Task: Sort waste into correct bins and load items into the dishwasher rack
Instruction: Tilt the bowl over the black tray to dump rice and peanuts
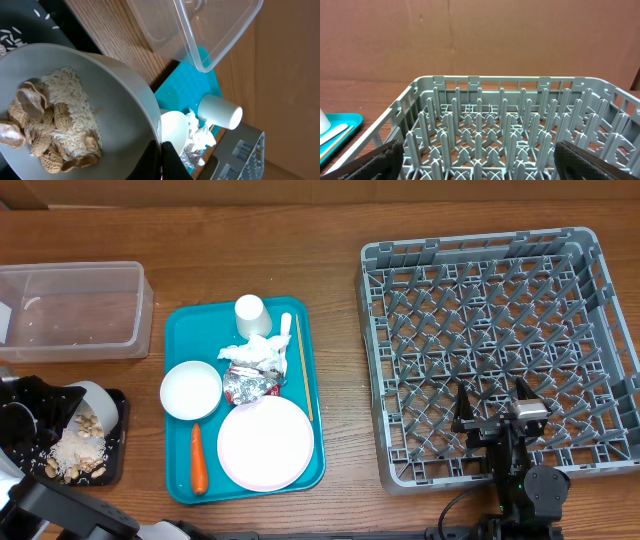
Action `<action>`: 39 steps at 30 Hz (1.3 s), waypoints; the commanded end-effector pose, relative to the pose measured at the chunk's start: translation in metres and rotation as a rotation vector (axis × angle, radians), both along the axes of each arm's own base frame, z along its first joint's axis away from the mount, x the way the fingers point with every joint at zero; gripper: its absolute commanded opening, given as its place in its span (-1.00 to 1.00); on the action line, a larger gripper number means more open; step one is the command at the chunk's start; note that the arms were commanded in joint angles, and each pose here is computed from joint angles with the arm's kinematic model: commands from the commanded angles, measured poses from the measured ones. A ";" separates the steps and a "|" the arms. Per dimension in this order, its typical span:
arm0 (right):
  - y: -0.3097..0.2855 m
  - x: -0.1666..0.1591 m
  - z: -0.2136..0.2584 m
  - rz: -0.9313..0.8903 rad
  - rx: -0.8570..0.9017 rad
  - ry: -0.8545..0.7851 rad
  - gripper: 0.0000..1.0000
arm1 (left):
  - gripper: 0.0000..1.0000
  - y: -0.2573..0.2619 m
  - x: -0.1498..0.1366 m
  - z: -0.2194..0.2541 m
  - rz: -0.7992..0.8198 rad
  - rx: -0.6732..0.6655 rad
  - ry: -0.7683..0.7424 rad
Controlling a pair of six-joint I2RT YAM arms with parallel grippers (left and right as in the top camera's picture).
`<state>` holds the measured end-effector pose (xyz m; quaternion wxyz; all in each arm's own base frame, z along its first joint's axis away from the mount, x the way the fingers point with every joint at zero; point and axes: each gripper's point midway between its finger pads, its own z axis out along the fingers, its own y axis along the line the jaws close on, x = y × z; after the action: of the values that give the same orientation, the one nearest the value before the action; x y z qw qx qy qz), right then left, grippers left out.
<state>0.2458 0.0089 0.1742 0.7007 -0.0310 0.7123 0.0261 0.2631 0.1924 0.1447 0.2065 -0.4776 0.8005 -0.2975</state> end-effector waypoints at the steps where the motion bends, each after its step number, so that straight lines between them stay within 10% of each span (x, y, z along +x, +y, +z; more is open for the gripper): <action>1: 0.000 0.000 -0.002 0.000 0.000 -0.005 1.00 | -0.92 -0.004 0.002 0.006 0.046 -0.055 -0.020; 39: 0.000 0.000 -0.002 0.000 0.000 -0.005 1.00 | -0.91 0.028 -0.006 0.020 0.070 -0.259 -0.423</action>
<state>0.2458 0.0087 0.1741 0.7007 -0.0307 0.7123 0.0258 0.2554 0.2181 0.1526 0.2768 -0.4847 0.6836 -0.4703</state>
